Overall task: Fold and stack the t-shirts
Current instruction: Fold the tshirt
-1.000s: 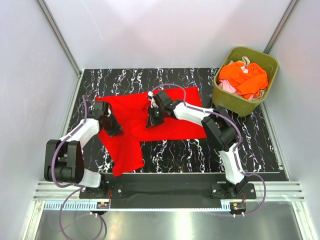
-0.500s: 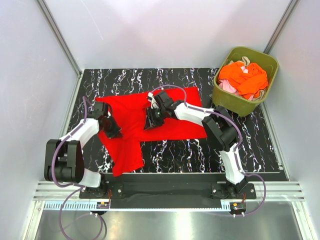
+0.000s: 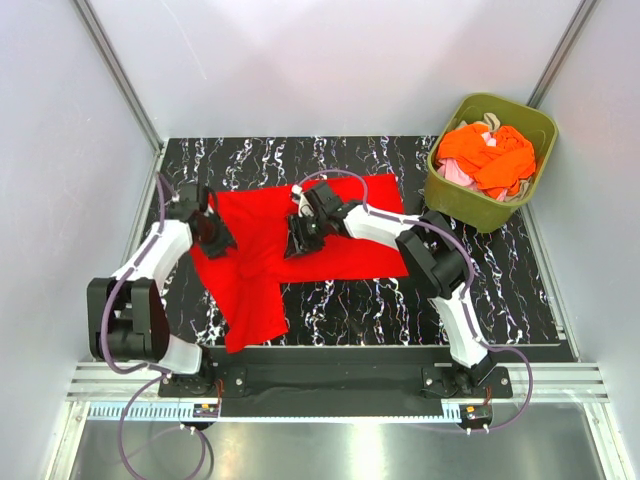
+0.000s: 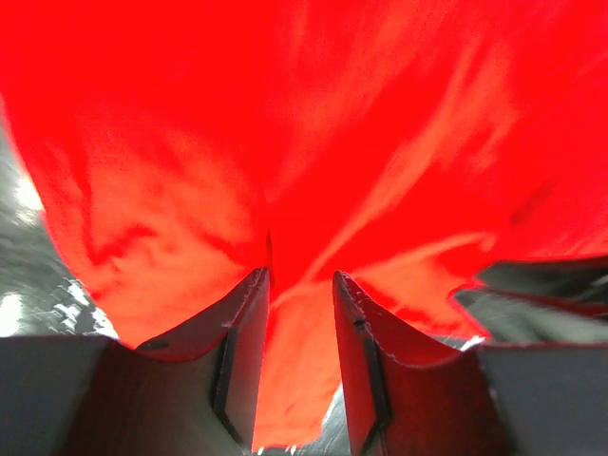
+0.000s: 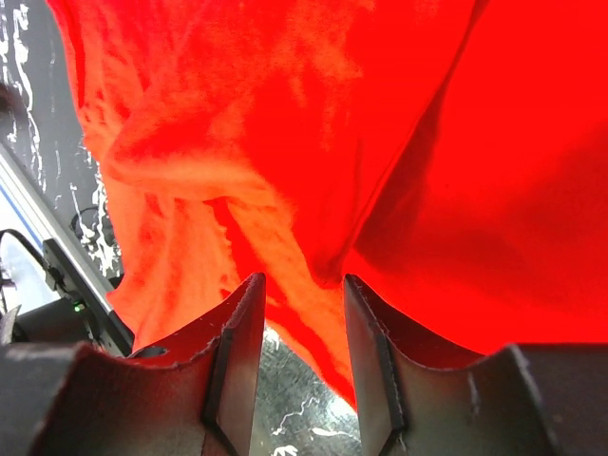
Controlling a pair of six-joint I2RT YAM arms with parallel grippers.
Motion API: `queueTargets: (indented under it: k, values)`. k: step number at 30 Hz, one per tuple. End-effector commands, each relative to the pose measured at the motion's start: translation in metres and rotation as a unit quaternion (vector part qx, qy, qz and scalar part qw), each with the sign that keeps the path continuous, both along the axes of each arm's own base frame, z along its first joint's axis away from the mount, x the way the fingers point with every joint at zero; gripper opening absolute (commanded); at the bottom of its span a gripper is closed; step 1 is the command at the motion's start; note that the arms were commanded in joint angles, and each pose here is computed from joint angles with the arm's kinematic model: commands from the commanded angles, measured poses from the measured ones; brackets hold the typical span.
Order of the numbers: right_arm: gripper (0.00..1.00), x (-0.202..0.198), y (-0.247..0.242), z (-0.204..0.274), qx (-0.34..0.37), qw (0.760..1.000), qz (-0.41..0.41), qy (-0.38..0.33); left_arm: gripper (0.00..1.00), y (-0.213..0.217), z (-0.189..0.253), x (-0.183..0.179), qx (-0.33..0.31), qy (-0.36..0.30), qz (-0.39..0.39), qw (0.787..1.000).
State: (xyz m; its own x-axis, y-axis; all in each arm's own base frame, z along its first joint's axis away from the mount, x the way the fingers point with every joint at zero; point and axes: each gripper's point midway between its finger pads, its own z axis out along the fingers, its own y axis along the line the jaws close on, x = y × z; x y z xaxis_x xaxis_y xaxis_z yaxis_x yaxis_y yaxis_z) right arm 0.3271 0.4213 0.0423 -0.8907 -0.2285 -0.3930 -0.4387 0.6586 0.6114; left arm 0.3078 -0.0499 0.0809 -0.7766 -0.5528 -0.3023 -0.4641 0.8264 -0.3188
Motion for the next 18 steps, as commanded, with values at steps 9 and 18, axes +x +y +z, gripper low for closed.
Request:
queueTargets:
  k: [9, 18]
  values:
    - [0.40, 0.009, 0.023, 0.017, 0.040, 0.999, 0.022, -0.009, 0.39, 0.067, 0.038, 0.130, 0.090, -0.089, 0.062, 0.990]
    - [0.04, 0.004, 0.028, 0.031, 0.055, 0.998, 0.032, 0.015, 0.38, 0.104, -0.005, 0.193, 0.120, -0.058, 0.081, 0.988]
